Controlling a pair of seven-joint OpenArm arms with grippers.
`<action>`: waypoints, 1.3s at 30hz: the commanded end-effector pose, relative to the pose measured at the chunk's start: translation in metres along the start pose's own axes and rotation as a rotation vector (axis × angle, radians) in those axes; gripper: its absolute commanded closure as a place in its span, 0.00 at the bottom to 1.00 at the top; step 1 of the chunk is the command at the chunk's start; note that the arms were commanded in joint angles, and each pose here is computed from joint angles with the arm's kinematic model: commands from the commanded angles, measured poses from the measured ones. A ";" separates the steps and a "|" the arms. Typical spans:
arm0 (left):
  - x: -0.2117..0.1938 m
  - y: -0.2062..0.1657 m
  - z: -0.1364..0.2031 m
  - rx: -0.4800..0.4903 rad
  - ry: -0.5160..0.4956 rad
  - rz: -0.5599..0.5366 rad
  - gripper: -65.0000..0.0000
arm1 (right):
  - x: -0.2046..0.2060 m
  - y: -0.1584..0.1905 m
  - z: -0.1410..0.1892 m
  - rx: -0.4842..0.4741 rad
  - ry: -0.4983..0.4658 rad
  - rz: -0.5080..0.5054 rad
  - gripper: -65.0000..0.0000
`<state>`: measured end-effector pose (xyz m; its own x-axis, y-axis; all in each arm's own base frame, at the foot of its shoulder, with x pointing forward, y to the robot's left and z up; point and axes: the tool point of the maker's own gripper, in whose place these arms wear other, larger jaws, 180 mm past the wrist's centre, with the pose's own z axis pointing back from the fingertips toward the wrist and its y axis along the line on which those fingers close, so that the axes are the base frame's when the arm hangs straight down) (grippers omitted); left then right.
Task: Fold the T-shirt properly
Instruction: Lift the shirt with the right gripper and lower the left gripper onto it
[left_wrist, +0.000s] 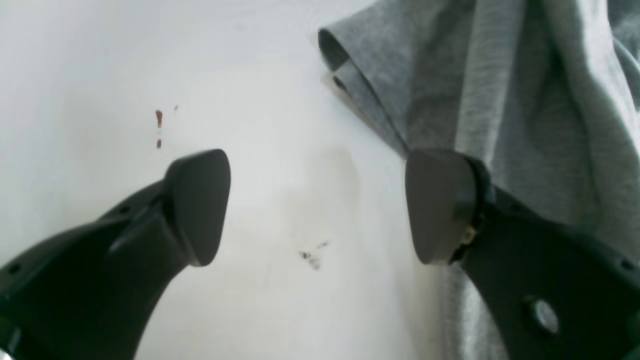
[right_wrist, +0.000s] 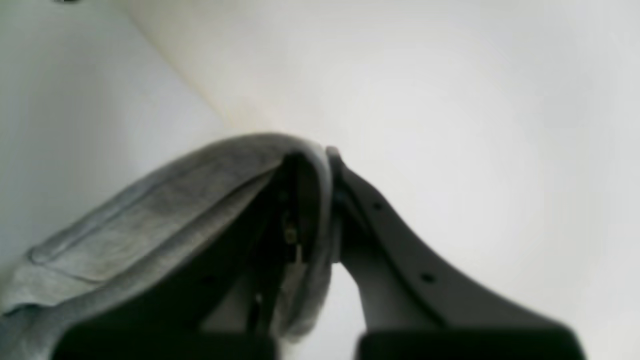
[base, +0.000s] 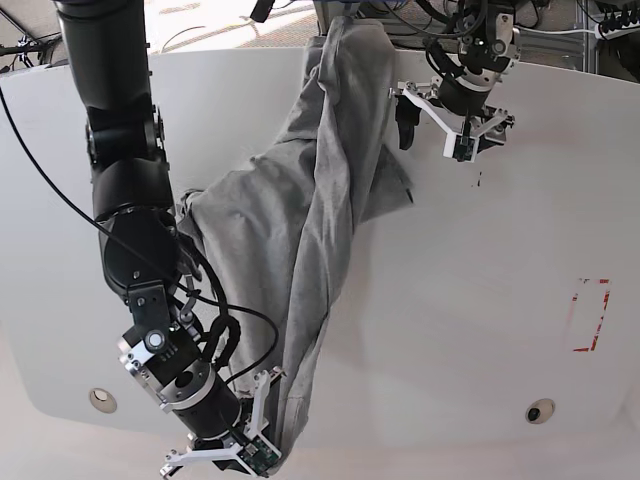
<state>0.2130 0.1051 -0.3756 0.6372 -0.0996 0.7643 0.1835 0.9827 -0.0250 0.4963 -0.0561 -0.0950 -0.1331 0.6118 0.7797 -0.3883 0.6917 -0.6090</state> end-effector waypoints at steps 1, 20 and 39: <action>0.021 0.000 -0.002 -0.002 -0.063 -0.002 0.21 | 0.034 -0.034 0.004 -0.074 -0.052 0.031 1.00; 0.043 -0.018 -0.073 -0.075 -0.014 -0.039 0.21 | 0.052 -0.068 0.011 -0.138 -0.060 0.073 1.00; 0.050 -0.032 -0.125 -0.116 0.045 -0.026 0.21 | 0.041 -0.085 0.017 -0.176 -0.043 0.042 1.00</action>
<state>0.3301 0.0508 -0.4161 0.6566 -0.1370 0.7417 0.2833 0.9562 -0.0742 0.5097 -0.0980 -0.0390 -0.1170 0.6439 0.7561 -0.2562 0.7160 -0.6494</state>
